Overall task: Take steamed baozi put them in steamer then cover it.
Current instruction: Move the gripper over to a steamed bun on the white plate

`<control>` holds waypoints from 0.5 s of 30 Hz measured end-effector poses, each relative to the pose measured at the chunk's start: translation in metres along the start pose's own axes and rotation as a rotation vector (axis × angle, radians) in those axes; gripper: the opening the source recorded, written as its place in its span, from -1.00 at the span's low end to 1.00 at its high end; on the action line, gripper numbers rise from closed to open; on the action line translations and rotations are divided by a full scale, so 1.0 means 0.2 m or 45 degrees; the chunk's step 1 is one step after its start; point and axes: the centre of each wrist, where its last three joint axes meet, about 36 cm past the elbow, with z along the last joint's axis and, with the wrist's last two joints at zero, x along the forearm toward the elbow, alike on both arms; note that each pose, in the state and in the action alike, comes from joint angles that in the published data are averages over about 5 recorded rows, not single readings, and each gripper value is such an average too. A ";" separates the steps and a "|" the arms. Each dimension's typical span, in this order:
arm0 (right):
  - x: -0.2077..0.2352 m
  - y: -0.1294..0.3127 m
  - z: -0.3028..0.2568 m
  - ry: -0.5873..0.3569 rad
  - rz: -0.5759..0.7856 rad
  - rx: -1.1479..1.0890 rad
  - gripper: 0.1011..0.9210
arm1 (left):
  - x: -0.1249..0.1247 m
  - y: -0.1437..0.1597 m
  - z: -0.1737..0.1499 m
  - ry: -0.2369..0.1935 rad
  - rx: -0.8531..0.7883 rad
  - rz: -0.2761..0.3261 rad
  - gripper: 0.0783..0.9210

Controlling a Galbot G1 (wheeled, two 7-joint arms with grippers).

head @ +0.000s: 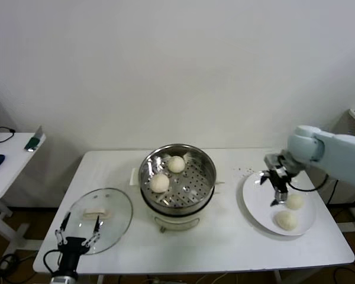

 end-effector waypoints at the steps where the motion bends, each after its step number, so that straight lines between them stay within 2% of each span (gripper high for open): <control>1: -0.03 0.01 0.03 0.009 -0.006 -0.005 0.76 | 0.00 0.00 0.00 0.003 -0.002 -0.001 0.77; 15: -0.33 0.13 0.24 0.106 -0.079 -0.054 0.76 | 0.01 -0.03 0.03 0.027 -0.021 -0.011 0.77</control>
